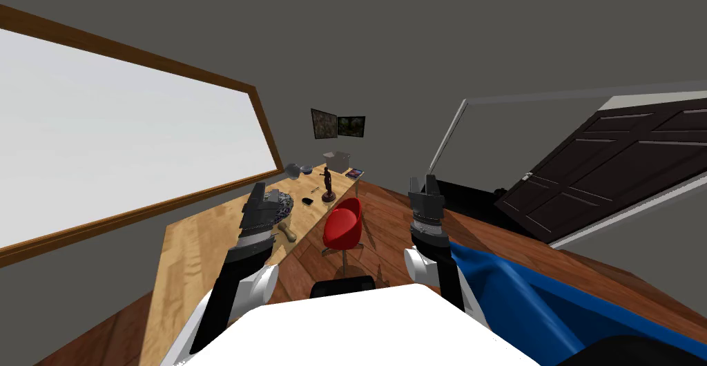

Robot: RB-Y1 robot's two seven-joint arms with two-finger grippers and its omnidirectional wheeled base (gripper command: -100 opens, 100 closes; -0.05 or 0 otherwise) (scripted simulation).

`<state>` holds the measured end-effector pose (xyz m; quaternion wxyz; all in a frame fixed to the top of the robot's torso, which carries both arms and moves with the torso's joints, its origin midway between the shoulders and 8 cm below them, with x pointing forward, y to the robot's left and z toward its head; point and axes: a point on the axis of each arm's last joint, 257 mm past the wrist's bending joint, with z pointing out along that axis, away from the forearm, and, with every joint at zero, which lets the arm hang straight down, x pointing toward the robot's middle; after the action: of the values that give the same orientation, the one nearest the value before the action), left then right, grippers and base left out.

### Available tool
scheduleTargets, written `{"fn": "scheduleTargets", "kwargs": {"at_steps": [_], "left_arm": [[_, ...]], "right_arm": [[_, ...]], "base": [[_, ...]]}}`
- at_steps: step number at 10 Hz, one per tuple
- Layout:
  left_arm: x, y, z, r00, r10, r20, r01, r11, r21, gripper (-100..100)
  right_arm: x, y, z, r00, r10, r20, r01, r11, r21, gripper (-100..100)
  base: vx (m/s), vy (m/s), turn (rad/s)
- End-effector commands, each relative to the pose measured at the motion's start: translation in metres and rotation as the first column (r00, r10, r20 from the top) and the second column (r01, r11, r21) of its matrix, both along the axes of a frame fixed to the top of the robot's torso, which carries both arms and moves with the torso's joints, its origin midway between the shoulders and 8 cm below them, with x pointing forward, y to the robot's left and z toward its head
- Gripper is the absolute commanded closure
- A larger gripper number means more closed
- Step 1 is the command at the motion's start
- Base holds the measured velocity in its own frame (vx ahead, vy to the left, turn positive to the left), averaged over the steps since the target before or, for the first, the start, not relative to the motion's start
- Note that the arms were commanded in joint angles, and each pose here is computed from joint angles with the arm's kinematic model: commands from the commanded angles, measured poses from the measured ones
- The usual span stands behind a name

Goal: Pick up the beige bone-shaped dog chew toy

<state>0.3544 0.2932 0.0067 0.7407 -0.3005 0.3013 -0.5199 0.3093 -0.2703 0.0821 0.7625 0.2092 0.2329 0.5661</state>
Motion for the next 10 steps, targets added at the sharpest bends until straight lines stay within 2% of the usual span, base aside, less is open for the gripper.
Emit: {"fn": "scheduleTargets", "kwargs": {"at_steps": [1,3,4,6,8,10], "left_arm": [[0.003,-0.002,-0.005,1.000,-0.016,-0.025,0.017,0.999,0.039,-100],[0.008,-0.001,-0.016,0.997,-0.027,-0.073,0.033,0.996,0.079,-100],[0.008,-0.002,-0.016,0.997,-0.031,-0.075,0.038,0.995,0.088,-100],[0.015,0.003,-0.033,0.990,-0.032,-0.140,0.050,0.990,0.130,-100],[0.021,0.012,-0.054,0.976,-0.019,-0.216,0.055,0.985,0.164,-100],[0.026,0.024,-0.078,0.955,0.006,-0.297,0.054,0.980,0.192,-100]], "right_arm": [[0.000,0.000,0.000,1.000,0.000,0.000,0.000,1.000,0.000,0],[0.000,0.000,0.000,1.000,0.000,0.000,0.000,1.000,0.000,0],[0.000,0.000,0.000,1.000,0.000,0.000,0.000,1.000,0.000,0],[0.000,0.000,0.000,1.000,0.000,0.000,0.000,1.000,0.000,0],[0.000,0.000,0.000,1.000,0.000,0.000,0.000,1.000,0.000,0],[0.000,0.000,0.000,1.000,0.000,0.000,0.000,1.000,0.000,0]], "base": [[-0.011,0.002,-0.053],[-0.033,0.009,-0.088],[-0.032,0.011,-0.025],[-0.043,0.013,-0.090],[-0.082,0.022,-0.150],[-0.109,0.025,-0.154]]}}
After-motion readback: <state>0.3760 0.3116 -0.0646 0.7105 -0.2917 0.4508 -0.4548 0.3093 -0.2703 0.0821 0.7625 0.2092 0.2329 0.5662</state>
